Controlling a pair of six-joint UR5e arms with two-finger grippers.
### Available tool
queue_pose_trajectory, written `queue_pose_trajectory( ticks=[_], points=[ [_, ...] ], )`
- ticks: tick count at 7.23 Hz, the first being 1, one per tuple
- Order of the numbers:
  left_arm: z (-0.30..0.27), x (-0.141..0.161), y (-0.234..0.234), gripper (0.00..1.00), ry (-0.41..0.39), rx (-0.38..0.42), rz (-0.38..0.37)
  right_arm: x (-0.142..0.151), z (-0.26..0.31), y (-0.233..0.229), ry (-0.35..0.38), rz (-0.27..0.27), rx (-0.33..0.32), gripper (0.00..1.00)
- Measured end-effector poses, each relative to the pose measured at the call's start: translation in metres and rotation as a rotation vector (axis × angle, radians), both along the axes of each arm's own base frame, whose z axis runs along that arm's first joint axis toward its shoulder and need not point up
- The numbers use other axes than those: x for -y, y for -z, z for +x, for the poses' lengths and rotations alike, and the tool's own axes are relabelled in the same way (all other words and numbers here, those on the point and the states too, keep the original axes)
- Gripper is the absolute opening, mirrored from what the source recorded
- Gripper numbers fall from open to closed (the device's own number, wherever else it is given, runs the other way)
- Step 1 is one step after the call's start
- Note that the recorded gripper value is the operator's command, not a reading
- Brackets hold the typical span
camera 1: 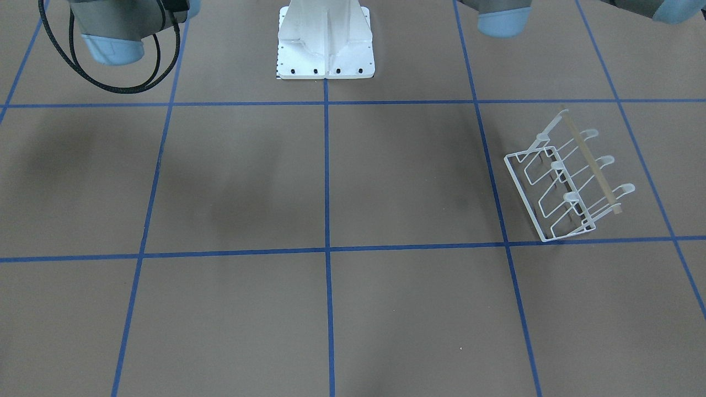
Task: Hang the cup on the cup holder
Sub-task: 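Close the left gripper on the cup's closed end beside the right gripper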
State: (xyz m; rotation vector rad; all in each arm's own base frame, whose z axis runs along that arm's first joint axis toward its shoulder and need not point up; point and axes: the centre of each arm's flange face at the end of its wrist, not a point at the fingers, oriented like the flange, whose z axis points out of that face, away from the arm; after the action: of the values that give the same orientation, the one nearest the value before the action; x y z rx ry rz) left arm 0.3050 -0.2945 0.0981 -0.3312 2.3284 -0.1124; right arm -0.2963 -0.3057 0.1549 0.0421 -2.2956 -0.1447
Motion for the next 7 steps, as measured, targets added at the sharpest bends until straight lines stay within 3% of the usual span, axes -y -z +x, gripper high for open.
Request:
queue_pose_trajectory(
  ticks=[1, 2, 7],
  points=[
    [0.0, 0.0, 0.0002, 0.2, -0.001, 0.0, -0.001, -0.0002, -0.0005, 0.0, 0.001, 0.0, -0.001, 0.4],
    [-0.0002, -0.0001, 0.0005, 0.0, -0.005, 0.0, -0.004, -0.0003, -0.0018, 0.0015, 0.001, -0.001, 0.003, 0.98],
    [-0.0007, -0.0013, -0.0026, 0.0, -0.005, 0.005, 0.006, 0.0015, -0.0047, -0.0004, -0.014, -0.025, 0.016, 1.0]
  ],
)
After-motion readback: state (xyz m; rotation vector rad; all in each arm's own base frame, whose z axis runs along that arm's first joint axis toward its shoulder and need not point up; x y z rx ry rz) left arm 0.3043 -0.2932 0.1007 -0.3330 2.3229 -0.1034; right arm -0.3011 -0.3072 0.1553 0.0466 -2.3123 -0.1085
